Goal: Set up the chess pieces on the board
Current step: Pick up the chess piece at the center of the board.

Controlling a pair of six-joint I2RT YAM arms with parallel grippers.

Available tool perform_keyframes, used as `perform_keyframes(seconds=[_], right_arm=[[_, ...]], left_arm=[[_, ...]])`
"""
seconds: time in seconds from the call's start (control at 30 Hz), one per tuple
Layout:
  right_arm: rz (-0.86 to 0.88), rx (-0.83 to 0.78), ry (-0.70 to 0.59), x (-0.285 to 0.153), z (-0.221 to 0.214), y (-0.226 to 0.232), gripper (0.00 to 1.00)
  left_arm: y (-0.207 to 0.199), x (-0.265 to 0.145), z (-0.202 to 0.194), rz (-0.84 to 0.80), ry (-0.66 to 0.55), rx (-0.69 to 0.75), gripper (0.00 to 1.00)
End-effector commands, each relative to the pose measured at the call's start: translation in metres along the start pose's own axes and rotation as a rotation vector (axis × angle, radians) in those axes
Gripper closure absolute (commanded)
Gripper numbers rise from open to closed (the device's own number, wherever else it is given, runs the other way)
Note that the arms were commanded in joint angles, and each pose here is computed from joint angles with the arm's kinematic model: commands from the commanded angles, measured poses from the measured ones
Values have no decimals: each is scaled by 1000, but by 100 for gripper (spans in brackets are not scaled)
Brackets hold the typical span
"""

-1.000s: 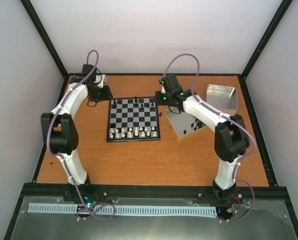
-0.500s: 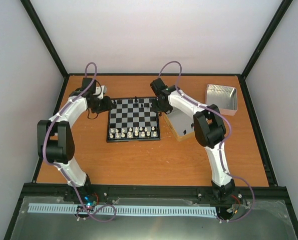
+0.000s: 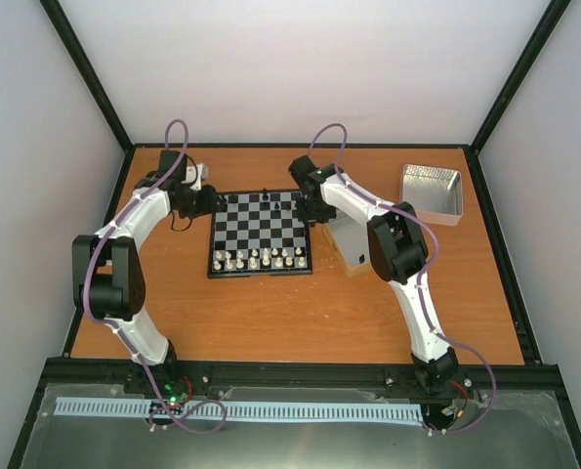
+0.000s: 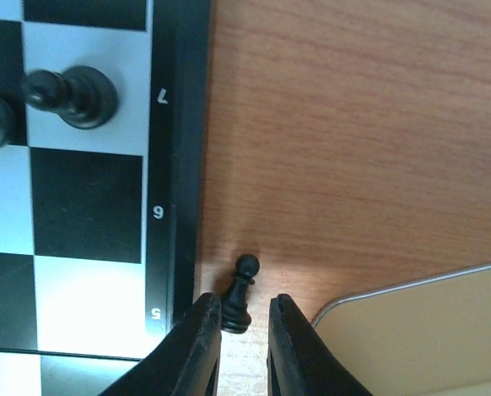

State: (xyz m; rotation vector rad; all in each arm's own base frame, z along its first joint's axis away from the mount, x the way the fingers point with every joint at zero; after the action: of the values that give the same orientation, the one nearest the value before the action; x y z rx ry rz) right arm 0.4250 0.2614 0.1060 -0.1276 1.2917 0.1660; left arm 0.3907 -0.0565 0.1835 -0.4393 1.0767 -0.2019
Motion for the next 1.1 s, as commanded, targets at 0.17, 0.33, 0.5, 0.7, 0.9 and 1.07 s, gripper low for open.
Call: perform_keyframes(seconds=[0.17,0.33,0.5,0.7,0.9,1.07], right_arm=[[26,-10,53,10,-8,5,75],[16,-18,68,17,-12,4,74],[-11,-22,68,24,-15,1,77],[-53,-34,47,27,-13,-3,80],[-22,-41,46,32,-14,1,81],[-31,-51,41,32,-17,-1,88]], left_arm=[[-7,-12,13,-32,-56,8,57],[-6,-11,11,-31,-51,6,57],[-7,-12,12,-33,-57,7,57],[-8,-12,12,-37,-57,7,57],[-7,-12,12,-38,-55,6,57],[-10,-16,14,-52,-68,12,57]])
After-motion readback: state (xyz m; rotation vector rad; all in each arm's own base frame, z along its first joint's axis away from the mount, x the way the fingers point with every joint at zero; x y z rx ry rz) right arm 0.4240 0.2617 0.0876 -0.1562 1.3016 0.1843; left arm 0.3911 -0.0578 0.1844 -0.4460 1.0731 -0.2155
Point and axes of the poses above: each gripper's point midway between its finger pads, its own x axis out along the fingers, its own y axis along the line the jaws close on, z = x × y, the point moved 7 cm from there along -x, back along the fingers, and after that the axes turned 4 degrees about -x, right-handed, at the moved point
